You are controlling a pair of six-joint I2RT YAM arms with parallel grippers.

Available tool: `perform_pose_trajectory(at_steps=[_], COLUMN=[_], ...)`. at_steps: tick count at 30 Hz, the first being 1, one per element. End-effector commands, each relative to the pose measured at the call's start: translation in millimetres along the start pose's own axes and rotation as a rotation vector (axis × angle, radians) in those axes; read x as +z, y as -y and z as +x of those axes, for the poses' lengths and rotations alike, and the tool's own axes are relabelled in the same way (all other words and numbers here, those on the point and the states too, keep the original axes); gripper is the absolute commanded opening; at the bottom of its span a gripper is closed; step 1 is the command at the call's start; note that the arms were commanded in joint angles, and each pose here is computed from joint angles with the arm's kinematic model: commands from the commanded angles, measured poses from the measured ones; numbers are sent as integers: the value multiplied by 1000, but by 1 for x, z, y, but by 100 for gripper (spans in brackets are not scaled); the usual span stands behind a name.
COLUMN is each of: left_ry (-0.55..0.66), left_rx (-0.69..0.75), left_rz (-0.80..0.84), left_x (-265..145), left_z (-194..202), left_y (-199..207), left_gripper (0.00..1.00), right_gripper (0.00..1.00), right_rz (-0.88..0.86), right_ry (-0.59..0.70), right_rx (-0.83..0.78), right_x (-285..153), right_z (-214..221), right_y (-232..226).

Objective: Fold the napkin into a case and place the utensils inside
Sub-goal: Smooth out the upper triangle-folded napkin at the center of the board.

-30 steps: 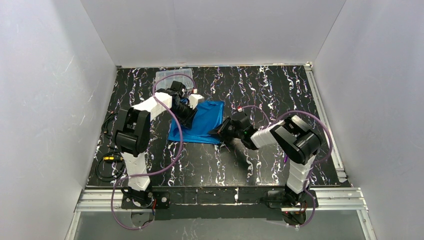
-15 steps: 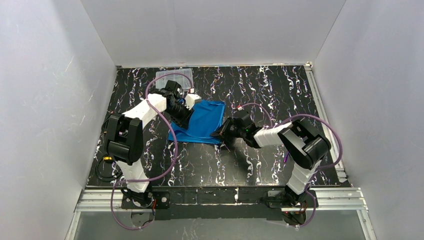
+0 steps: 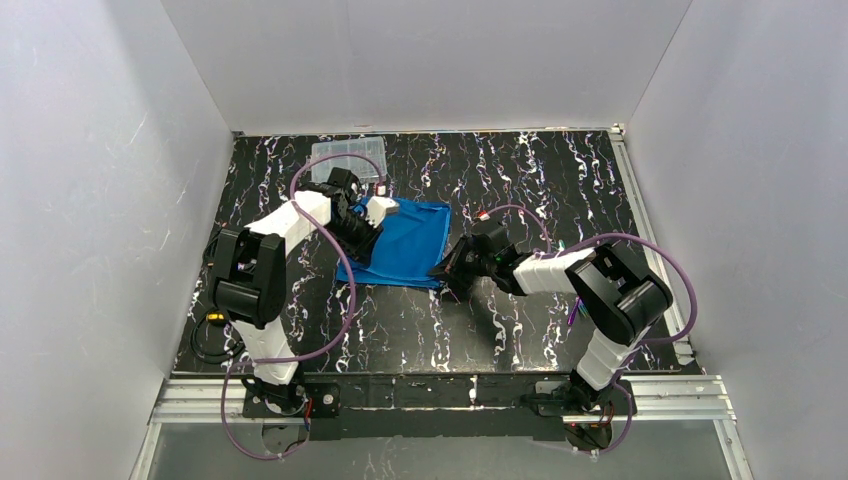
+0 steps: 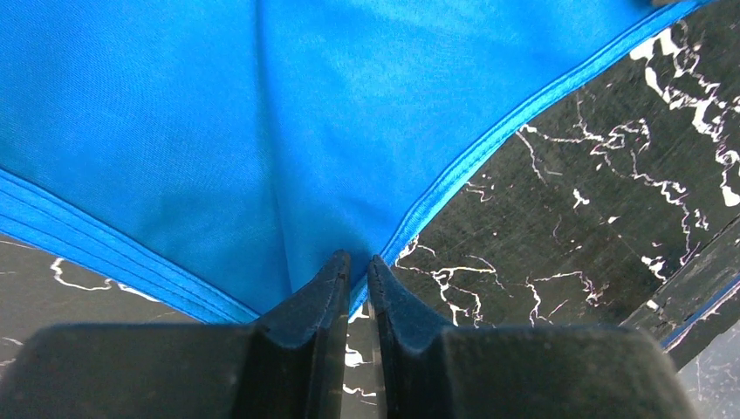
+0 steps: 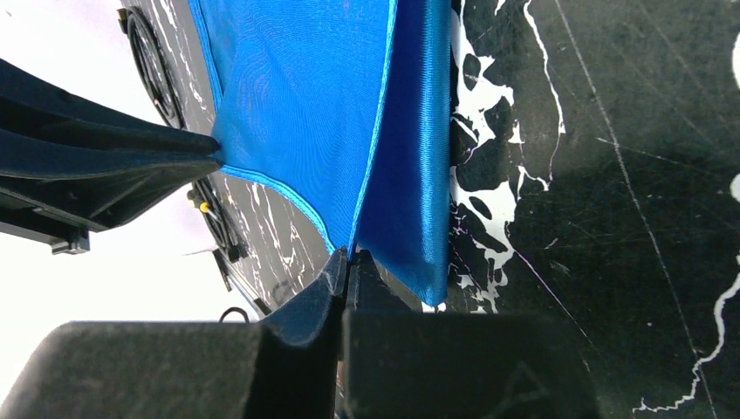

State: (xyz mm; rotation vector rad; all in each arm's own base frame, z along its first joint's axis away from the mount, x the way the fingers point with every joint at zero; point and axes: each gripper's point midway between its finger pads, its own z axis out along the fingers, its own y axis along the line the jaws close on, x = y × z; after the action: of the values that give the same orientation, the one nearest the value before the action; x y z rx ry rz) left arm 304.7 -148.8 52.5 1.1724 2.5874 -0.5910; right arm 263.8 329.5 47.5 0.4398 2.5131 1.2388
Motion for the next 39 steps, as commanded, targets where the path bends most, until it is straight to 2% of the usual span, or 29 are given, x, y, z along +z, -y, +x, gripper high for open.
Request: perform_pose_trajectory(at_steps=[1,17,26,28,34,36,39], left_ry=[-39,-55,-33,-26,-21,-20,-16], left_rx=[14,50,-27,-45,-66,-68,-68], left_rz=[2,-50,13,32,73,84,92], left_x=[-1,4,1,0,3,3,3], left_z=[20,44,47,46,47,48,48], left_y=[2,-7,-8,-8,-3,-1,1], left_gripper=[12,11,10,10,10,10,10], right_gripper=[1,1,6,10,44,48,47], right_rz=[10,49,97,106,117,87,18], right_ry=[-9,-16,-44,-59,-74,-72,-74], right_rx=[-13,2,-10,-14,-68,-84,-100], right_x=[1,3,6,7,-1,-7,-18], right_z=[1,1,5,7,3,-4,-28], right_y=[4,21,39,42,38,26,1])
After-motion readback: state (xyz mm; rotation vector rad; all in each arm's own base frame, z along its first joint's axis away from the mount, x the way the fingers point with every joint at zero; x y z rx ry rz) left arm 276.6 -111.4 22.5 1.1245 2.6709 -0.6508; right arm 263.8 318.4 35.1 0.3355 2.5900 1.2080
